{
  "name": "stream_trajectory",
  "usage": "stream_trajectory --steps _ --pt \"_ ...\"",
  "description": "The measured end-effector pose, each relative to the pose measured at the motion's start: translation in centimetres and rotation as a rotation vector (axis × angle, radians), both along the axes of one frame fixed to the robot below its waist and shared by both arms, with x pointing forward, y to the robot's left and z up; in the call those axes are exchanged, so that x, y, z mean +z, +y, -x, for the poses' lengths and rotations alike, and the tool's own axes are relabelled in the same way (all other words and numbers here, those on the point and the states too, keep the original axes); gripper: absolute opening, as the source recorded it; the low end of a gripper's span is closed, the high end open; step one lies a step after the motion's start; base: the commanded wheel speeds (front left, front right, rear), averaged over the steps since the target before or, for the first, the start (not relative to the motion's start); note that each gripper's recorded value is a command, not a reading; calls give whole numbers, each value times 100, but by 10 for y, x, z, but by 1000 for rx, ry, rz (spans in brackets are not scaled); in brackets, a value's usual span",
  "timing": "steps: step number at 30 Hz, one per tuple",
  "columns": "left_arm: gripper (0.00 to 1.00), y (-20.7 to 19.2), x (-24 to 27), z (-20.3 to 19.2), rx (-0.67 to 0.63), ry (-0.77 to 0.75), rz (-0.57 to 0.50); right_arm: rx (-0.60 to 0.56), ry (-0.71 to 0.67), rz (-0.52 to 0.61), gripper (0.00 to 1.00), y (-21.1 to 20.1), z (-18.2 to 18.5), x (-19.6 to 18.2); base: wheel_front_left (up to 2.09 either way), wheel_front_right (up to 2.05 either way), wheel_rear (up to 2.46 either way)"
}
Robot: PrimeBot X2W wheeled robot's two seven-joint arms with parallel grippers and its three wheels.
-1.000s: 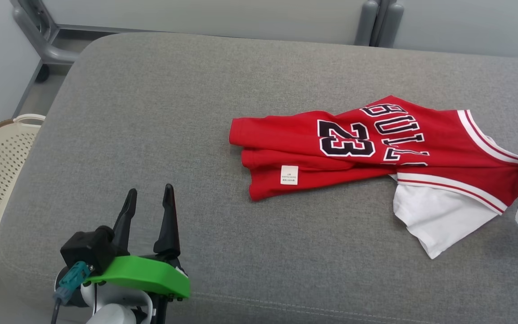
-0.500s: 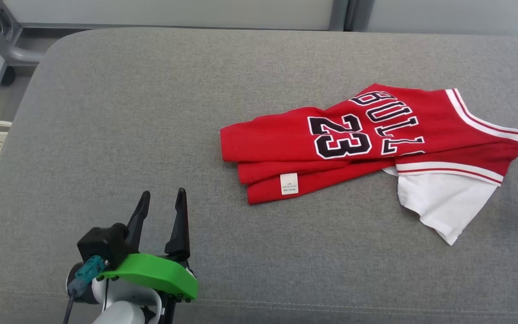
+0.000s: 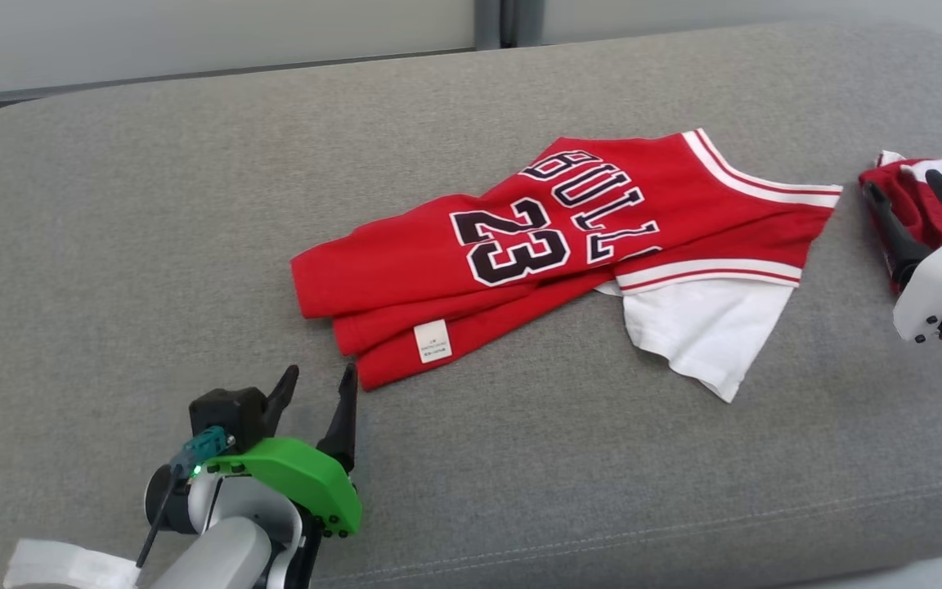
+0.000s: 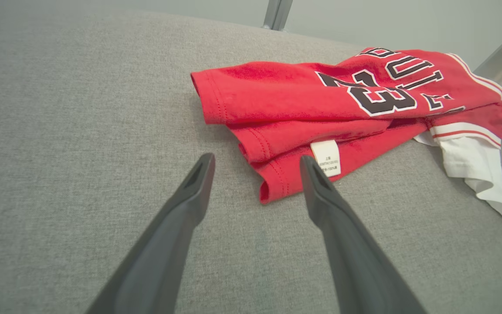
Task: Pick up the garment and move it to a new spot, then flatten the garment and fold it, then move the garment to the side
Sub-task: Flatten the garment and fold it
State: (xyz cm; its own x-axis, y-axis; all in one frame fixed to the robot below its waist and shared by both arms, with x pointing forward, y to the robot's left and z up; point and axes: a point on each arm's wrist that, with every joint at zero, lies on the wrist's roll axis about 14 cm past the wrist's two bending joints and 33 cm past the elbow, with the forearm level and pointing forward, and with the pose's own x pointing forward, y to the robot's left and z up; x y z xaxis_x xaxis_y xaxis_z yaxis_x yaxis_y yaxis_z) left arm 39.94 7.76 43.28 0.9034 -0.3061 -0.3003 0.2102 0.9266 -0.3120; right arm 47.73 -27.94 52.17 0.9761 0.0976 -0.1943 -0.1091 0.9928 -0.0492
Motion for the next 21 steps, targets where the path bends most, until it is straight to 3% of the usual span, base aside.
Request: stream_trajectory --steps 15,16,18,20,21 --pt "100 -24 -61 -40 -94 125 -78 -66 -46 -32 100 -31 58 9 0 0 0" --pt "92 -27 -61 -41 -102 121 -73 -72 -46 -32 100 -32 60 8 0 0 0" --pt "40 -33 -60 -44 -110 105 -66 -84 -45 -36 100 -35 62 7 0 0 0" --pt "0 -35 -54 -48 -111 76 -56 -91 -49 -43 100 -35 63 6 0 0 0" --pt "0 -34 -52 -48 -110 69 -54 -89 -51 -46 100 -33 62 6 0 0 0"
